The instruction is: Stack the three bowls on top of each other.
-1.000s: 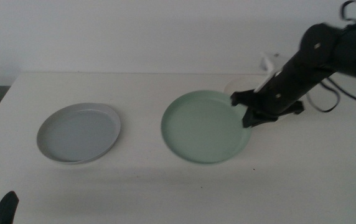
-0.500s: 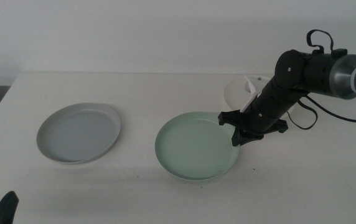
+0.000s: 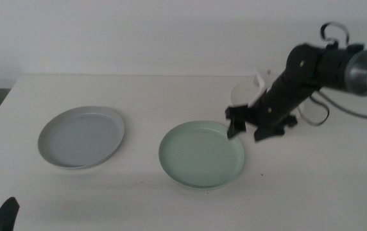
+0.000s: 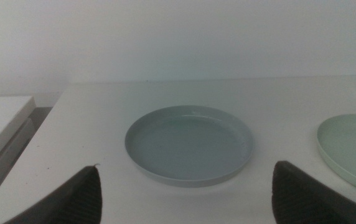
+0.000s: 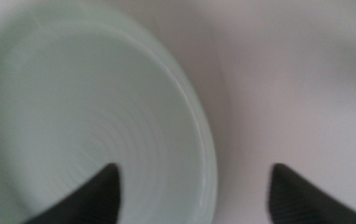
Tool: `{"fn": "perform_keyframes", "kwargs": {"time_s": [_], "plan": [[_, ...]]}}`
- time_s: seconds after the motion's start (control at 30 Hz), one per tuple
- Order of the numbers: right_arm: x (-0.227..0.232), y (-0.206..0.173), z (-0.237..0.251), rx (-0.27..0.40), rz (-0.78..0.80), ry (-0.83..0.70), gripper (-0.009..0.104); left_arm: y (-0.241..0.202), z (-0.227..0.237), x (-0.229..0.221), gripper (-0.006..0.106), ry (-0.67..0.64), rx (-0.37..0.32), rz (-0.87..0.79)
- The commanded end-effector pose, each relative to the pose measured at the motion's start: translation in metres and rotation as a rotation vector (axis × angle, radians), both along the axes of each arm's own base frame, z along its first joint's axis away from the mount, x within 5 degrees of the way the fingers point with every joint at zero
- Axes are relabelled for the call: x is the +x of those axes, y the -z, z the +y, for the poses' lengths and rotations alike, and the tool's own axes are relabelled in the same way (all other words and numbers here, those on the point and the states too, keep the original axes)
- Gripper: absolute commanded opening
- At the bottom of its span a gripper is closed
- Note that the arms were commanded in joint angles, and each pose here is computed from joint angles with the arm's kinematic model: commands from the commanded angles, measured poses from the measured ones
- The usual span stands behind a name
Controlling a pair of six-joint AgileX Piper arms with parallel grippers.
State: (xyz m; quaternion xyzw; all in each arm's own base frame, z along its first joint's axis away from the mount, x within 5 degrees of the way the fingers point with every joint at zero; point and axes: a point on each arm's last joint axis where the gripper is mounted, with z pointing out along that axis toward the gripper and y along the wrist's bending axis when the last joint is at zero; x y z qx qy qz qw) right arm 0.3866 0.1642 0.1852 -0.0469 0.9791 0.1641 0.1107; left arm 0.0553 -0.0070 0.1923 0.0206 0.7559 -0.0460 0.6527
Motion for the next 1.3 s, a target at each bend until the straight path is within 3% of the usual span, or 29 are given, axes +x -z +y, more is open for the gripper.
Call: {"fn": "perform_keyframes", "kwargs": {"time_s": [0.0,0.1,0.2,0.3,0.6,0.83,1.27], "plan": [[0.007,-0.039,-0.010,0.004,-0.118,0.004,0.064,-0.001,0.000,0.000,0.094,-0.004,-0.001,-0.015],[0.022,-0.077,-0.030,-0.041,-0.209,0.042,0.077,-0.001,0.000,0.000,0.094,-0.004,0.001,-0.016],[0.044,-0.105,-0.060,-0.118,-0.272,0.133,0.078,-0.001,0.000,0.000,0.094,-0.004,0.001,-0.016],[0.067,-0.106,-0.088,-0.189,-0.286,0.194,0.076,-0.001,0.000,0.000,0.094,-0.004,0.001,-0.016],[0.121,-0.038,-0.128,-0.228,-0.213,0.272,0.072,-0.001,0.000,0.000,0.094,-0.004,-0.001,-0.015],[0.133,0.015,-0.133,-0.264,-0.161,0.266,0.066,-0.001,0.000,0.000,0.094,-0.004,-0.001,-0.015],[0.137,0.047,-0.133,-0.268,-0.118,0.262,0.035,-0.001,0.000,0.000,0.094,-0.004,-0.001,-0.015]]}}
